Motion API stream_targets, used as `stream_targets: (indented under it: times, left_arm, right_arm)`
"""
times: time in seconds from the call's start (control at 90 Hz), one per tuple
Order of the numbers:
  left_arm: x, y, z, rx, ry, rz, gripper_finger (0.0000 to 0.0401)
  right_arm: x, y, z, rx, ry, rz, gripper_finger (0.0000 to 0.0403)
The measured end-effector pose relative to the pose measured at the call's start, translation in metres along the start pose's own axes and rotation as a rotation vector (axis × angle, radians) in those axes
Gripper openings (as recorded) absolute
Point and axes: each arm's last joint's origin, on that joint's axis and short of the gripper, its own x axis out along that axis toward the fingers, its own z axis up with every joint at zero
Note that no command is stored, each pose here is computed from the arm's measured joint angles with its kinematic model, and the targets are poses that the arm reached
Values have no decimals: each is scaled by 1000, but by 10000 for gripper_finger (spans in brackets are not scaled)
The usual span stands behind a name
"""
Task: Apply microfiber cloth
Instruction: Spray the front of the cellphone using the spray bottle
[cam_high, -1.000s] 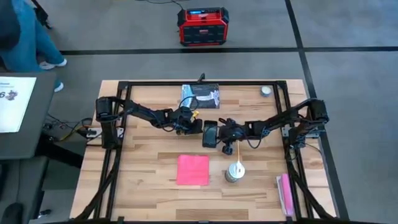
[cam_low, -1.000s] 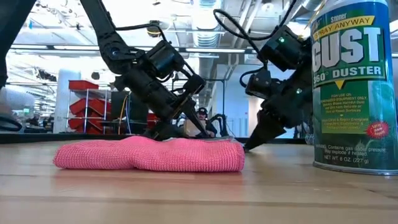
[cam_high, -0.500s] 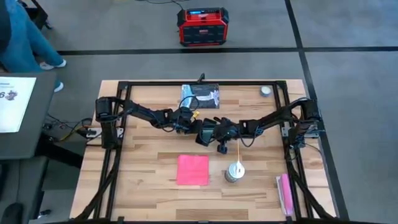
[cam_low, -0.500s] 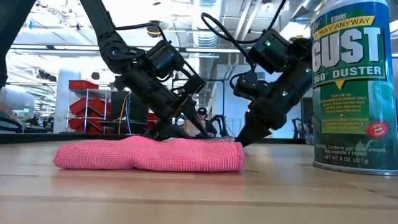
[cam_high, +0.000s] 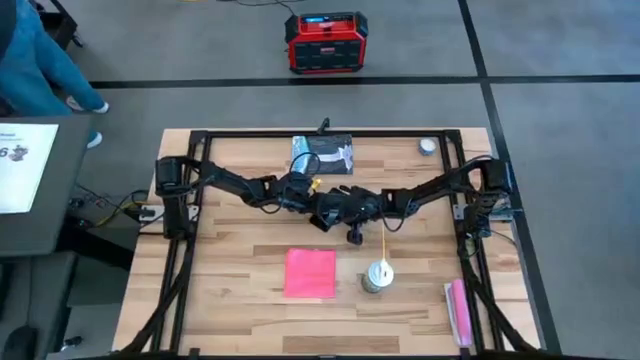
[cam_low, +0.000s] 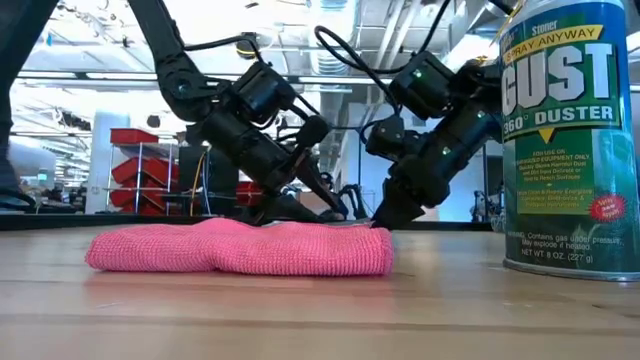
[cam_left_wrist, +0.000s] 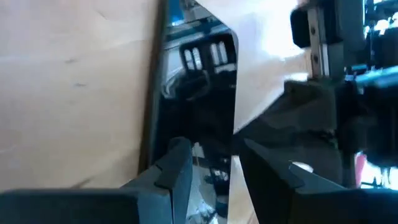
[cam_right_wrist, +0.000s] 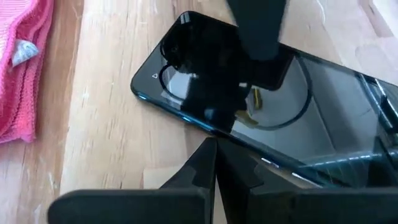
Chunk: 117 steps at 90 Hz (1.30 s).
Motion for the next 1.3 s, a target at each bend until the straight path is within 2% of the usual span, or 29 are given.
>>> stream_targets:
  times: [0.078,0.222,0.422,0.544,0.767,0.944,1.122,1.3]
  left_arm:
    - [-1,6,3,15,14,30,116]
    - [-4,8,14,20,39,-9,116]
    - [-8,-14,30,65,75,-95,116]
    - [-18,-40,42,155,68,-127,116]
    - [-33,-65,56,302,138,-3,116]
    - [-36,-39,59,343,195,217,116]
    - [-37,-20,67,315,163,217,116]
    - [-36,-24,73,304,133,78,116]
  right_arm:
    - [-1,4,-2,5,26,0,0]
    - [-1,12,-5,-5,58,0,0]
    - [-2,21,-8,2,77,8,0]
    - [-2,22,-8,8,78,13,0]
    - [-2,23,-8,16,80,24,0]
    - [-2,23,-9,16,78,30,0]
    - [-2,21,-8,21,77,33,0]
    - [-2,16,-8,32,77,32,0]
